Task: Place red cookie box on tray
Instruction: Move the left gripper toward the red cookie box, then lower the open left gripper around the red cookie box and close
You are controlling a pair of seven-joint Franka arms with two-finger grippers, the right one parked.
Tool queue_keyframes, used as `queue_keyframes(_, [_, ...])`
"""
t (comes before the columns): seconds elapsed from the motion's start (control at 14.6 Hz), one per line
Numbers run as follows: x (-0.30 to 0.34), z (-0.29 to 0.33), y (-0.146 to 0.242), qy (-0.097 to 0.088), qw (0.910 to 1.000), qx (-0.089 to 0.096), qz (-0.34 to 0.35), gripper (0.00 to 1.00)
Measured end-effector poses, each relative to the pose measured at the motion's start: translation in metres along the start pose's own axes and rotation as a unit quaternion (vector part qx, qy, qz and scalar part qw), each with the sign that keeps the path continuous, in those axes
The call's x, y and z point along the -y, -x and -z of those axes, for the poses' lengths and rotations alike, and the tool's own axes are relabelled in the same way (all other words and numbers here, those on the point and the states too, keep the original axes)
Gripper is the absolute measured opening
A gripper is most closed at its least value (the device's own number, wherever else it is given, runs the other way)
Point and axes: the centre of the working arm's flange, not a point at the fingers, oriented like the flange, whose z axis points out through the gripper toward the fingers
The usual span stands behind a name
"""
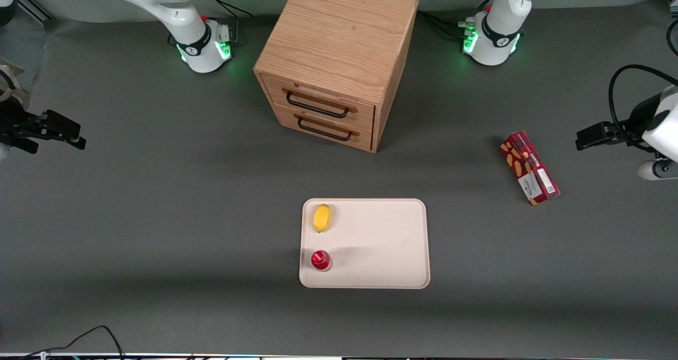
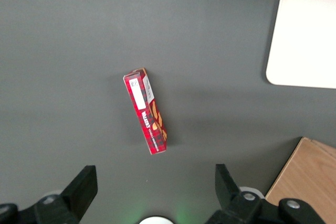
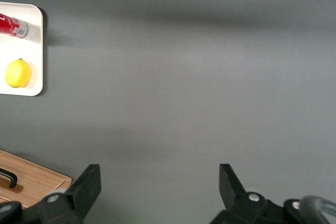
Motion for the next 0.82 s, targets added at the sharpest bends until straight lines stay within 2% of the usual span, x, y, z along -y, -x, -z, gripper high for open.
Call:
queue_keyframes(0.27, [0.001,-0.022,-0.006,-0.013,0.9998,0.014,0.002,1.0])
queue_keyframes(0.48, [0.025,-0.065,-0.021,-0.015,0.9995,0.016,0.022,1.0])
queue_keyframes(0.68, [0.052,-0.12,-0.032,-0.013,0.9991,0.001,0.041,1.0])
queue_keyframes(0.82, [0.063,-0.165,-0.033,-0.011,0.9986,-0.015,0.049,1.0])
